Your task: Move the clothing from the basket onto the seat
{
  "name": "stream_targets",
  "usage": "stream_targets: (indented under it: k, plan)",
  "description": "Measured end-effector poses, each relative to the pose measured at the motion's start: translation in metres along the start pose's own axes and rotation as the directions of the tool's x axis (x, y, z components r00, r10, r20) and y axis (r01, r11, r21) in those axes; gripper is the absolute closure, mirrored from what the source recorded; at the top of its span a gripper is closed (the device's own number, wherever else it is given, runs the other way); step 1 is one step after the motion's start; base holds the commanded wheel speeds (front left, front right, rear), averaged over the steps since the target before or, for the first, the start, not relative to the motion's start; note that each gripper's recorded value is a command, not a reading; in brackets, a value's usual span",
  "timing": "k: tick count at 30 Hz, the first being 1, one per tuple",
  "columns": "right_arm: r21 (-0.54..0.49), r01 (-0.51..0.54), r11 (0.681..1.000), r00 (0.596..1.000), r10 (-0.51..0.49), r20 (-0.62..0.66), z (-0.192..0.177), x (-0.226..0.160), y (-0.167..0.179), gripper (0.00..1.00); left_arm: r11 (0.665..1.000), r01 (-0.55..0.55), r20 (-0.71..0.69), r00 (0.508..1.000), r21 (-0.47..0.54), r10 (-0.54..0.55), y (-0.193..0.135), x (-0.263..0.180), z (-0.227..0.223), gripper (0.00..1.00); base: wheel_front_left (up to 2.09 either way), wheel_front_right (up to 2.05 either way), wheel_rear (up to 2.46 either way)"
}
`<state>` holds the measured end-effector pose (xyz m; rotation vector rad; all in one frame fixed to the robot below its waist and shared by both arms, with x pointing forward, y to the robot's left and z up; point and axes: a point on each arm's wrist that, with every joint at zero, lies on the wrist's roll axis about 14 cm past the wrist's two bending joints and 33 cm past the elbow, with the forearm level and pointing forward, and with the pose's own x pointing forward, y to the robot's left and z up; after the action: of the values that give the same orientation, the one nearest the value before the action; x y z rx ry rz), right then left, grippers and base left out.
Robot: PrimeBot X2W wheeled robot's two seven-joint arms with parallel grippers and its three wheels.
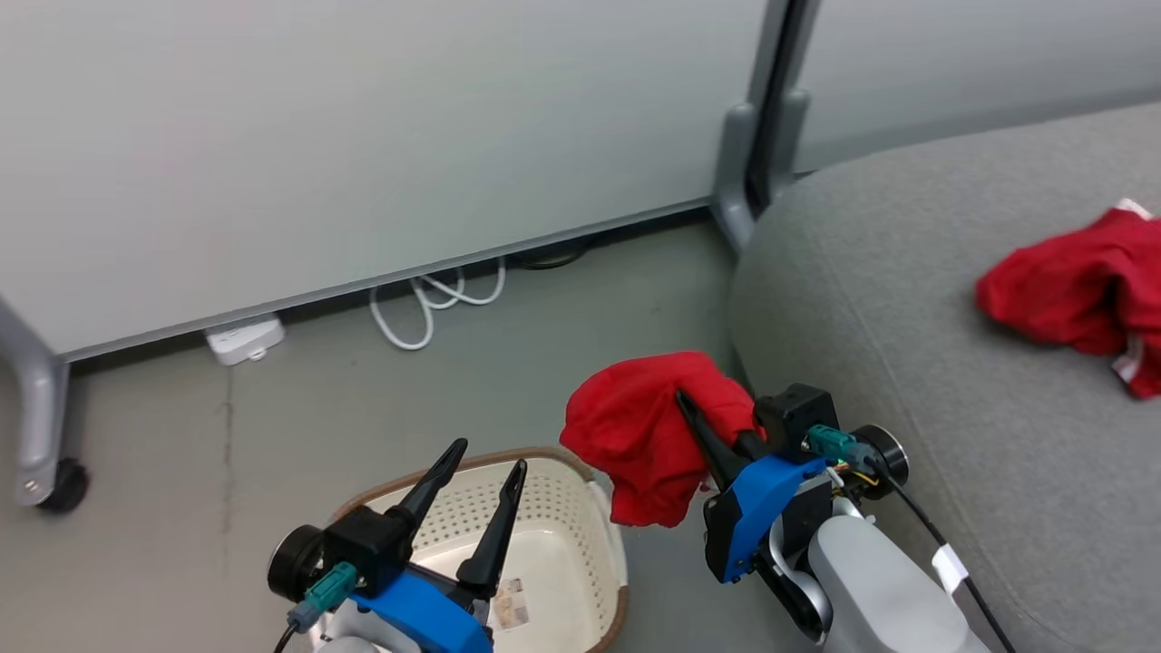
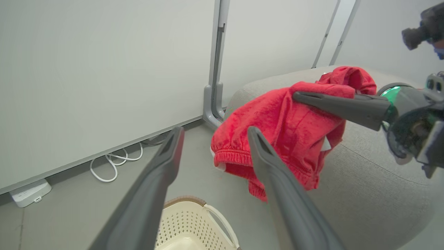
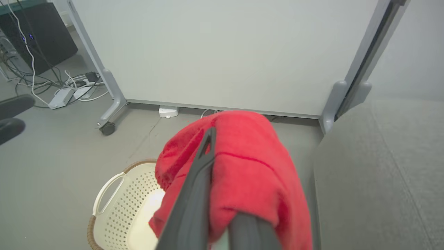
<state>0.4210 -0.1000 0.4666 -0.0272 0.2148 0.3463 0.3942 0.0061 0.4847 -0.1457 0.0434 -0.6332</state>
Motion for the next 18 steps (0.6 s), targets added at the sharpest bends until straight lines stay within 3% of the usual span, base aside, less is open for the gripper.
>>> stream_targets:
  k: [7,18]
  plan:
    - [0.025,0.127,0.992,0.992,-0.127,-0.011,-0.009,-0.027,-0.04,1.0,0.991,0.133,-0.018,0.991,-0.001,-0.133,-0.037,0.027,-0.007,0.0,0.0,0.0,0.0]
    - [0.059,0.297,0.953,0.955,-0.296,-0.031,-0.023,-0.078,-0.085,1.0,0.952,0.307,-0.036,0.951,-0.015,-0.307,-0.093,0.051,-0.015,0.0,0.0,0.0,0.0]
